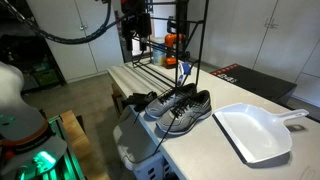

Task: Pick up the sneakers and move them forward on the table

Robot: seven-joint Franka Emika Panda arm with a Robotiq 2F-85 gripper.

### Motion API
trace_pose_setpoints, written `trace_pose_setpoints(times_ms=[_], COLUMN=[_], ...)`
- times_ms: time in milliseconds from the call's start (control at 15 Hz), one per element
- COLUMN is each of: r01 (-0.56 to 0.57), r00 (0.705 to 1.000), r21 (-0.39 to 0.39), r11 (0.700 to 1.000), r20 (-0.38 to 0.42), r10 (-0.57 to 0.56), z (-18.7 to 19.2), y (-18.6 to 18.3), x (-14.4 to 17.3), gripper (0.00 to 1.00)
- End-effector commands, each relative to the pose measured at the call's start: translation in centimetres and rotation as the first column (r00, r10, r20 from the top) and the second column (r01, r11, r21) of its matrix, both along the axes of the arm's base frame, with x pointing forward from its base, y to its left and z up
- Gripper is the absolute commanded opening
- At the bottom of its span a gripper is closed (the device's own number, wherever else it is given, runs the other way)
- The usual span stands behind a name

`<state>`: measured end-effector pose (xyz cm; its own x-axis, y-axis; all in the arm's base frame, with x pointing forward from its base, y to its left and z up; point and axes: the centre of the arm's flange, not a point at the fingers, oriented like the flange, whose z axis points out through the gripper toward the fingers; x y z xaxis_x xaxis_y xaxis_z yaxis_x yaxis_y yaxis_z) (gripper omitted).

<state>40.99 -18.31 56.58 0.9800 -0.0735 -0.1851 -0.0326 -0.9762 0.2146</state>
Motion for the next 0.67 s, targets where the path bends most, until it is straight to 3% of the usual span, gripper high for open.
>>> trace_pose_setpoints(times_ms=[0, 600], r01=[0.0, -0.025], r00=[1.0, 1.0], r21=[0.0, 0.005], r11=[1.0, 1.0], r20=[0.0, 0.001], r10=[0.0, 0.025], z=[0.0, -0.13], y=[0.0, -0.6], x=[0.0, 0.36], gripper=[1.0, 1.0])
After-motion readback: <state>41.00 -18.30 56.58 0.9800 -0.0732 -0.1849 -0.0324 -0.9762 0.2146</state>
